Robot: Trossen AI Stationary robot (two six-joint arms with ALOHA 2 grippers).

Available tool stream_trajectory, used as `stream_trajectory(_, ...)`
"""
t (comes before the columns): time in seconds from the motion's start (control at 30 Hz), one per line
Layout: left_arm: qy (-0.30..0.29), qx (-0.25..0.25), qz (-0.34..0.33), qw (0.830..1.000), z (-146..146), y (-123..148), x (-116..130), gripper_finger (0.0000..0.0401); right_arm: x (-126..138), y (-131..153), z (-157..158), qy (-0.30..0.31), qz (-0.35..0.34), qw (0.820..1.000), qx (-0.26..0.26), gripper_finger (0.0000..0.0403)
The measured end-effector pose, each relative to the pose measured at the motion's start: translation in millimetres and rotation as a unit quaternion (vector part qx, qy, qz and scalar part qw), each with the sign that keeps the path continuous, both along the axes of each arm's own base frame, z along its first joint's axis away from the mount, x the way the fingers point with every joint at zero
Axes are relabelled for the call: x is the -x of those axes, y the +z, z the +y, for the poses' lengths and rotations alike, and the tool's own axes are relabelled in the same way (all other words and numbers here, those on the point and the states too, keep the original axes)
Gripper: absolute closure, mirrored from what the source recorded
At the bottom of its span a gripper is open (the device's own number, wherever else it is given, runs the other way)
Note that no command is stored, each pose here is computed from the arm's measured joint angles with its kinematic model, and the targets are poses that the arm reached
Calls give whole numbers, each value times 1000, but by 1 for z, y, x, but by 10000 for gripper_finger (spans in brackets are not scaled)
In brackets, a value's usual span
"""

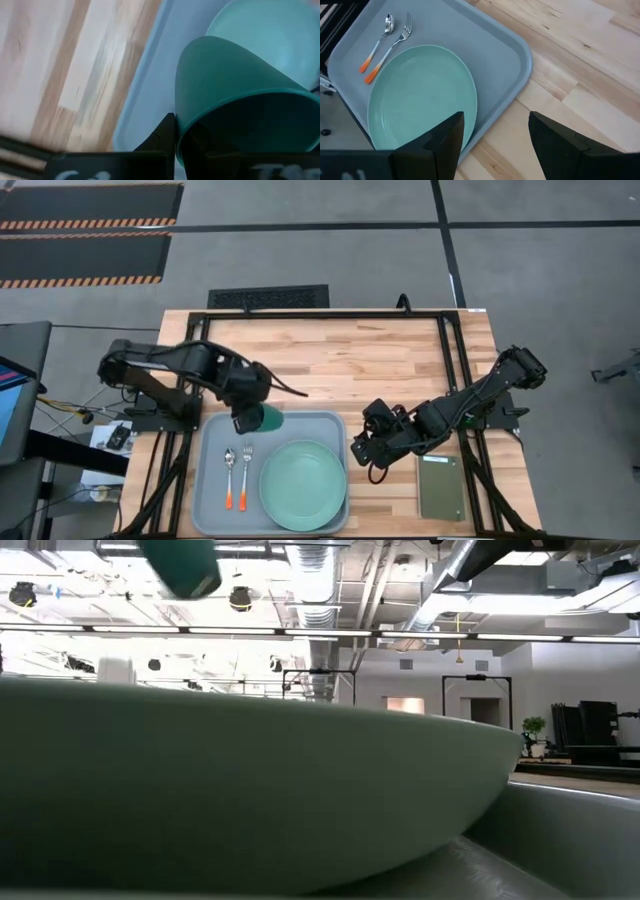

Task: Pick and place plate/cup/fork/spoon on tray
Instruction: Put the green cup on the gray tray to the top left of the green plate

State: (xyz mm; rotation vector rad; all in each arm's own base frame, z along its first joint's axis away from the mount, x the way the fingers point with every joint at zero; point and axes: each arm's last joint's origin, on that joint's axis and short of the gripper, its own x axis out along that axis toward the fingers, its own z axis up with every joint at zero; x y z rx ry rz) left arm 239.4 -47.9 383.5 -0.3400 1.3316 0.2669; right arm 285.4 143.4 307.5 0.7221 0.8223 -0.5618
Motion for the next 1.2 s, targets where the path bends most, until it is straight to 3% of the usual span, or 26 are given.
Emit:
stream_trajectory(0.2,8,-16,83,996,5,-46,-3,401,0,0,0,9,1,1000,6,154)
stream_trajectory(0.47,32,0,80,996,38,-89,-16,401,0,0,0,11,0,1000,7,154)
stream_trajectory(0.6,47,10,75,996,54,-100,-21,401,0,0,0,11,0,1000,7,154)
stream_trajectory(0.73,39,10,111,993,63,-116,-30,401,-1,0,0,10,0,1000,6,154)
stream_trajectory(0.93,16,13,155,988,62,-140,-45,401,0,0,0,11,1,1000,4,154)
stream_trajectory(1.2,8,33,159,987,50,-144,-48,401,0,0,0,20,5,1000,8,154)
